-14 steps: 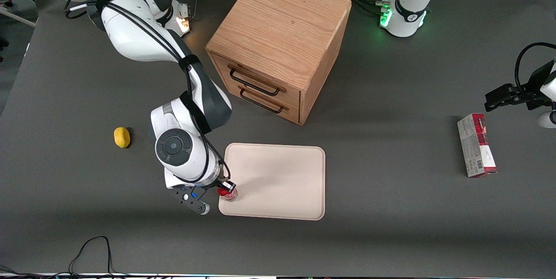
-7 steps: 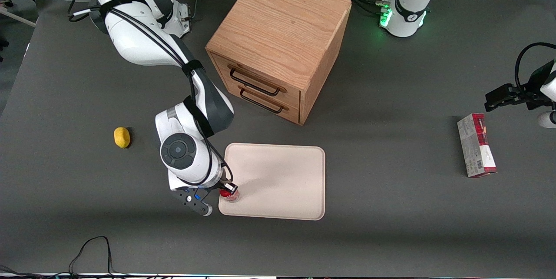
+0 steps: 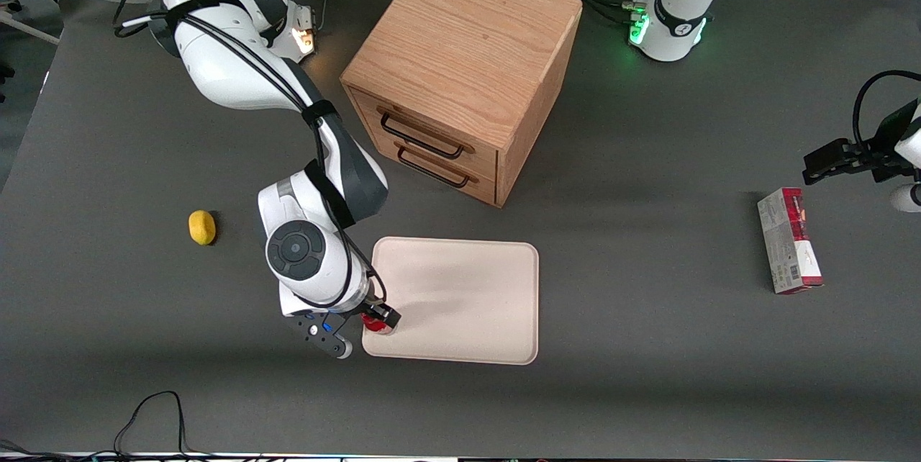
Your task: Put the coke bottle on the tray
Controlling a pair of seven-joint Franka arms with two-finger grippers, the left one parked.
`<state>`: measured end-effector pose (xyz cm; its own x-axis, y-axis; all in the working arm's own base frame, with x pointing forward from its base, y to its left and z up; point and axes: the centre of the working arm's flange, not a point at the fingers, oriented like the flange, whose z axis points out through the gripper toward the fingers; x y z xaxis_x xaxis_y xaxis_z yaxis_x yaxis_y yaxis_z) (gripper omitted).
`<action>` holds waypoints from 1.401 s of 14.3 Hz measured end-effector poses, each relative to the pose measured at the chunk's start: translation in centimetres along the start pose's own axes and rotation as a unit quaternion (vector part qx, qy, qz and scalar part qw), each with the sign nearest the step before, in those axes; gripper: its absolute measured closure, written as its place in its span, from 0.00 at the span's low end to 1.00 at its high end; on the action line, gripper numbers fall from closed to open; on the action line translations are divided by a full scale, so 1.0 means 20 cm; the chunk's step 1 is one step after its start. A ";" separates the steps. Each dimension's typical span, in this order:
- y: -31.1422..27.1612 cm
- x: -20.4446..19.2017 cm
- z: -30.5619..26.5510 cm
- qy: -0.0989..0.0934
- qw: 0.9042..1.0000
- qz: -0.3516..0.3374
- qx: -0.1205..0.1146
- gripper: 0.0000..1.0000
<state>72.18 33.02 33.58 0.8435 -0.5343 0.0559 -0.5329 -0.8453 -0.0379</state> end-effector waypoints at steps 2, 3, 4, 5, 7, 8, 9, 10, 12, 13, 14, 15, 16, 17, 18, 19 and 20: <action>0.00 0.01 -0.03 0.004 1.000 0.001 0.003 0.00; 0.01 0.02 -0.06 0.005 1.000 -0.001 0.001 0.00; 0.04 0.03 -0.09 -0.001 1.000 -0.012 -0.010 0.00; 0.07 0.03 -0.14 -0.009 0.999 -0.030 -0.022 0.00; 0.17 0.06 -0.26 -0.021 0.997 -0.065 -0.038 0.00; 0.24 0.08 -0.33 -0.026 0.995 -0.087 -0.044 0.00; 0.34 0.09 -0.40 -0.033 0.992 -0.110 -0.049 0.00; 0.45 0.10 -0.47 -0.042 0.989 -0.133 -0.052 0.00; 0.75 0.10 -0.65 -0.060 0.980 -0.182 -0.052 0.00; 0.90 0.08 -0.74 -0.065 0.975 -0.206 -0.053 0.00; 1.06 0.05 -0.82 -0.068 0.970 -0.228 -0.054 0.00; 1.21 0.01 -0.89 -0.072 0.965 -0.247 -0.054 0.00; 1.36 -0.03 -0.96 -0.077 0.961 -0.261 -0.053 0.00; 1.48 -0.07 -1.03 -0.083 0.958 -0.270 -0.051 0.00; 1.57 -0.10 -1.10 -0.085 0.955 -0.279 -0.047 0.00; 1.64 -0.10 -1.16 -0.084 0.954 -0.284 -0.043 0.00; 1.69 -0.10 -1.21 -0.080 0.953 -0.288 -0.039 0.00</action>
<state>50.89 5.37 56.25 0.9938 0.0215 -0.1087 0.0246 -0.9993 0.0275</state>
